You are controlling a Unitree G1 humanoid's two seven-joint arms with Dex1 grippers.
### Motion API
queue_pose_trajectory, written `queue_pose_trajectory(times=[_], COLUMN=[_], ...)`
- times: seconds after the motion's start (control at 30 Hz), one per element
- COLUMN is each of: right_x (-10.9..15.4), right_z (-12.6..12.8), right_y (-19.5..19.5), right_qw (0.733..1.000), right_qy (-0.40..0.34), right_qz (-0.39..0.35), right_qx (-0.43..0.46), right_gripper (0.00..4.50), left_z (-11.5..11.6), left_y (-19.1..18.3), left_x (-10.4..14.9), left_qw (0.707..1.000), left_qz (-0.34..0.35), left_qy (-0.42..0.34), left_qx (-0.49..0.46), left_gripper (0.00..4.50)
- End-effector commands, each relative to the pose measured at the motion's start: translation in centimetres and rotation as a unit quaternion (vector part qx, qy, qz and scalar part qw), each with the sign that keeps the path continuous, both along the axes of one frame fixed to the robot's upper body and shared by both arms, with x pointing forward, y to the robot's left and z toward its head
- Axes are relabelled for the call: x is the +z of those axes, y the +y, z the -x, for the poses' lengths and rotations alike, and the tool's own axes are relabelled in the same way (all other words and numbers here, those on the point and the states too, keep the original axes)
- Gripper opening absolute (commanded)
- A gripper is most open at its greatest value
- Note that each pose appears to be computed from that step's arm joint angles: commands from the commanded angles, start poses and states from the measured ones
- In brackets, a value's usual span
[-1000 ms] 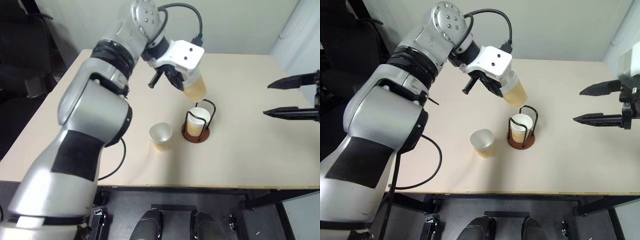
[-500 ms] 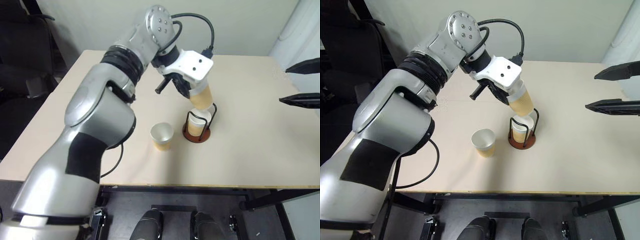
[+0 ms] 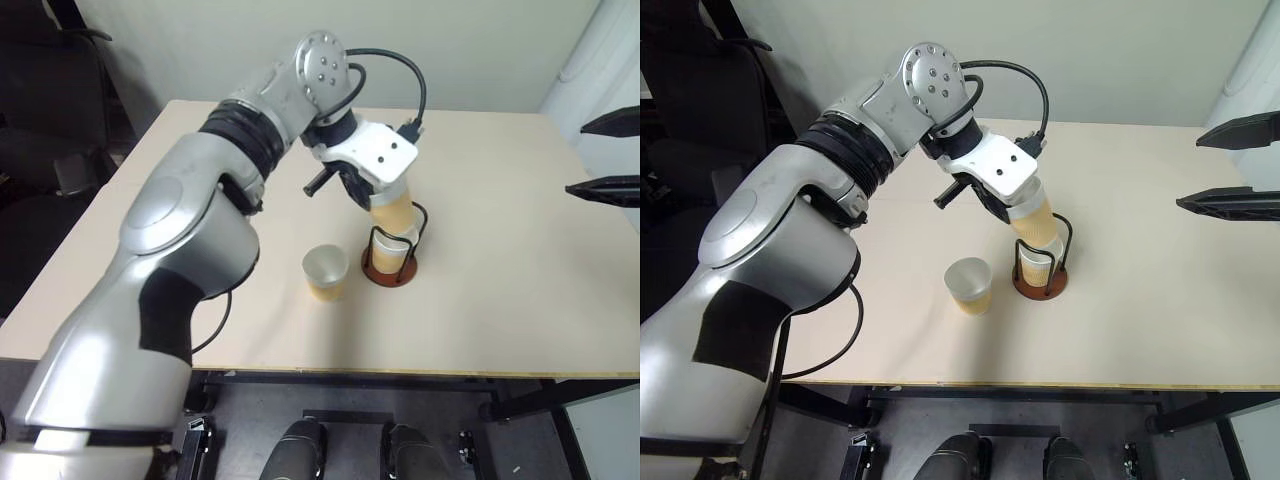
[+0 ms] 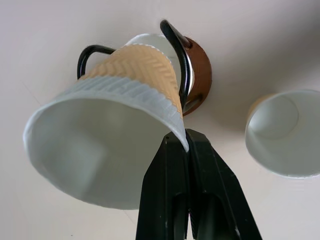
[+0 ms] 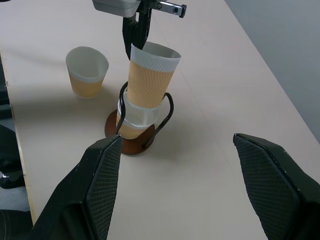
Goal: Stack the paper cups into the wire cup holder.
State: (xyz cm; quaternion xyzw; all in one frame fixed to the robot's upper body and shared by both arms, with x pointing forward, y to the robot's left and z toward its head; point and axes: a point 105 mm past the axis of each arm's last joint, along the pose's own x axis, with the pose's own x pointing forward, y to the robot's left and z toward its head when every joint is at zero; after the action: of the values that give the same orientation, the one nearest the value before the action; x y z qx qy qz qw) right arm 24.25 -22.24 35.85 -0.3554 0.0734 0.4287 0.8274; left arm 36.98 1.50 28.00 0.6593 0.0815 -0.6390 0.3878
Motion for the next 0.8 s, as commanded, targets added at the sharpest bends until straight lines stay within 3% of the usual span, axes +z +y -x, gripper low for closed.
queue_pose_trajectory(times=[0.03, 0.53, 0.67, 0.8], right_x=[1.4, 0.9, 0.6, 0.4], right_z=[0.8, 1.0, 1.0, 1.0], right_y=[-0.1, -0.4, -0.5, -0.5], right_qw=[1.0, 1.0, 1.0, 1.0], right_qy=[-0.029, -0.02, -0.012, -0.01], right_qz=[0.004, 0.016, 0.014, 0.014], right_qx=[-0.003, -0.016, -0.019, -0.019], right_gripper=[3.59, 3.59, 3.59, 3.59], left_z=[0.2, 0.4, 0.5, 0.5], left_y=[0.2, -0.9, -1.2, -1.4], left_x=[0.1, -0.7, -0.7, -0.5], left_qw=[1.0, 0.999, 0.999, 0.999], left_qz=[-0.02, -0.017, -0.012, -0.004], left_qy=[-0.005, -0.006, -0.006, -0.006], left_qx=[-0.014, -0.038, -0.043, -0.043], left_gripper=[0.03, 0.03, 0.93, 2.36])
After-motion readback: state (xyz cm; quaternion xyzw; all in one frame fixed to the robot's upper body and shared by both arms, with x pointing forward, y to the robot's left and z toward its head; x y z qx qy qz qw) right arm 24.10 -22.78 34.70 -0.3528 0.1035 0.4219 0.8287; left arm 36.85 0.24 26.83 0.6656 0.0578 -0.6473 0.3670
